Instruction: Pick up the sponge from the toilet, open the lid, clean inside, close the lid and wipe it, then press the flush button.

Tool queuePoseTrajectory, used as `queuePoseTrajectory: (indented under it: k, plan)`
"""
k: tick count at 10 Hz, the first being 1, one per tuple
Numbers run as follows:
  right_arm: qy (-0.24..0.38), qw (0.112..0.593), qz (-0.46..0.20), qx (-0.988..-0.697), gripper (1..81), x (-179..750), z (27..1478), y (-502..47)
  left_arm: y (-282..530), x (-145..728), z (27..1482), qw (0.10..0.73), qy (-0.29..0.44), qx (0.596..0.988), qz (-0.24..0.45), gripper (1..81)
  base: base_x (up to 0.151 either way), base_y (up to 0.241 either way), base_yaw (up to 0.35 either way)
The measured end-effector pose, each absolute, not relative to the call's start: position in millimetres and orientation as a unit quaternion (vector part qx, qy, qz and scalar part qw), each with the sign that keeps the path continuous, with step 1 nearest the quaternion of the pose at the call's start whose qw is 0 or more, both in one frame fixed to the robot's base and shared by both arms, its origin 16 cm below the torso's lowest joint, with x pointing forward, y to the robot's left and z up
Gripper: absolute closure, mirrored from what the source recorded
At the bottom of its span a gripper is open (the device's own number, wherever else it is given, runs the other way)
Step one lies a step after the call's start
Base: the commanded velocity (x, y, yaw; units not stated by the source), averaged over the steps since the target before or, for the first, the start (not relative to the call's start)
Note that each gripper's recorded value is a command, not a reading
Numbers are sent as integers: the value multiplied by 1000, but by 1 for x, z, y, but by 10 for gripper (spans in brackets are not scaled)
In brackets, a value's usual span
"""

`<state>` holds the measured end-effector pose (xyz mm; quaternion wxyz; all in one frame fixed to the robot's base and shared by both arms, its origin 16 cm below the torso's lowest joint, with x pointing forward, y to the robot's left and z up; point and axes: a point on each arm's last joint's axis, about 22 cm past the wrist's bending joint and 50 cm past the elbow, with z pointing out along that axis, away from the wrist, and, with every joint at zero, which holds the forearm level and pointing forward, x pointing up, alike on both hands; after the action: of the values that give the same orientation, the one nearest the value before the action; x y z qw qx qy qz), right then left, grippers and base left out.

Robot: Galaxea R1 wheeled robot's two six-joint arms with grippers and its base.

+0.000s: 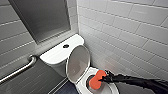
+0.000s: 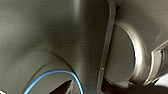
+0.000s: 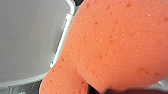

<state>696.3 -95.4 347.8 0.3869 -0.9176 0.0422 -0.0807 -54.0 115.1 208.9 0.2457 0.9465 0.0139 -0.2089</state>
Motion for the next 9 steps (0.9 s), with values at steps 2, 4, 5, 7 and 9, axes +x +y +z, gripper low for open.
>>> queuePoseTrajectory:
  k: [2,4,5,7,9]
  plan:
    - [-2,369,-93,-925,811,723,358,-83,115,-54,209,246,13,946,-210,10,0,0,0]
    - [-31,345,-116,-931,811,734,349,-84,116,-53,208,246,13,946,-210,10,0,0,0]
    - [-32,337,-122,-933,811,737,342,-81,117,-53,208,245,14,946,-210,10,0,0,0]
    - [-26,327,-152,-932,811,756,338,-75,119,-53,208,243,16,947,-211,10,0,0,0]
    - [-7,324,-168,-931,811,753,325,-76,119,-52,208,244,16,946,-212,10,0,0,0]
